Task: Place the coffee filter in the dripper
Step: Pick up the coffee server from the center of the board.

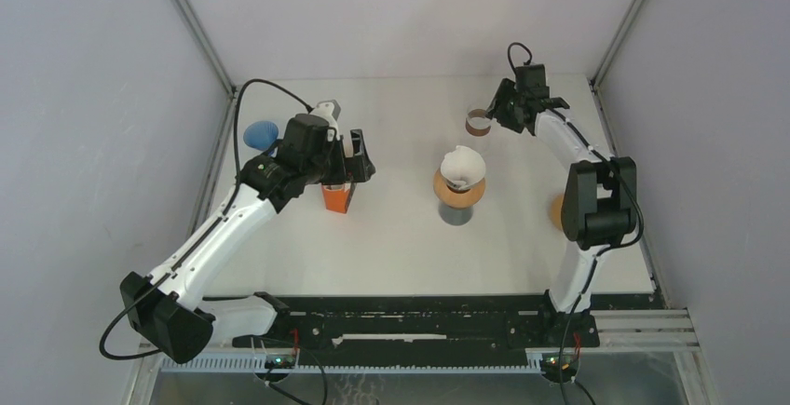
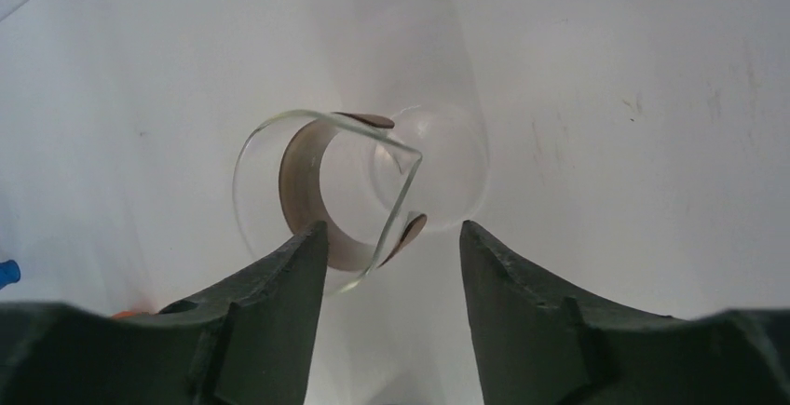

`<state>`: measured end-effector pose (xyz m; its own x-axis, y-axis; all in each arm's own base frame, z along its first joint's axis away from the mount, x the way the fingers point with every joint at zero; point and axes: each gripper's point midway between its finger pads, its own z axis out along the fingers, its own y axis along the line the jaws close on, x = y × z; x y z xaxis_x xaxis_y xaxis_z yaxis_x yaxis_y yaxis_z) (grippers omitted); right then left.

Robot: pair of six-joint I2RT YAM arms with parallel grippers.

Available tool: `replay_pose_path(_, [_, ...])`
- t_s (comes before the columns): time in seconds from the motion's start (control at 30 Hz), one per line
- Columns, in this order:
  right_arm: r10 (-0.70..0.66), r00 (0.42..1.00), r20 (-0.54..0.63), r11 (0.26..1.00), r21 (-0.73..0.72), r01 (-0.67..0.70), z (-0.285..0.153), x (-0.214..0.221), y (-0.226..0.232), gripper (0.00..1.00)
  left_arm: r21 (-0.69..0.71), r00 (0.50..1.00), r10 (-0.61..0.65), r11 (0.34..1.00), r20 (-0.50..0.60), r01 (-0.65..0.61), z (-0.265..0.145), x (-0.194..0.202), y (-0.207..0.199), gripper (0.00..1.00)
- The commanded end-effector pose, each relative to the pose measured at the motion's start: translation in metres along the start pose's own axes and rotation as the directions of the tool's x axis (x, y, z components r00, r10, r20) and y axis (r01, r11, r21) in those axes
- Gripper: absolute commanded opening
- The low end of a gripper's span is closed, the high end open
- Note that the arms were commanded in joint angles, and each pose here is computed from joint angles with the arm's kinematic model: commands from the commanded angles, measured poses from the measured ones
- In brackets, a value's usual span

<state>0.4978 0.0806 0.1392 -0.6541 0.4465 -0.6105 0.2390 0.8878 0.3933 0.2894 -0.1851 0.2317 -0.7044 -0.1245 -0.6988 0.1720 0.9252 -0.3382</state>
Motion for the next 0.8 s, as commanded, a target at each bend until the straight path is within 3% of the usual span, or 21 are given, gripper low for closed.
replay_pose_path(0.0, [0.020,0.999,0.040,1.000,-0.014,-0.019,0.006,-0.020,0.010,0.59,-0.007,1.000,0.023,1.000,0.008,-0.023,-0.001,-0.003,0.003,1.00])
replay_pose_path(0.17, [-0.004,1.000,0.020,1.000,0.015,0.003,0.015,-0.018,0.004,0.47,-0.015,1.000,0.023,1.000,0.002,-0.023,0.000,-0.001,0.005,1.00])
replay_pose_path(0.57, [-0.080,0.997,-0.007,0.994,0.074,0.080,-0.005,-0.019,-0.007,0.00,-0.012,1.000,0.024,1.000,0.001,-0.024,0.000,-0.001,0.005,1.00])
replay_pose_path(0.77, [-0.134,0.991,-0.023,0.985,0.106,0.136,-0.034,-0.012,-0.020,0.00,0.005,1.000,0.030,1.000,-0.005,-0.030,0.003,-0.002,0.001,1.00])
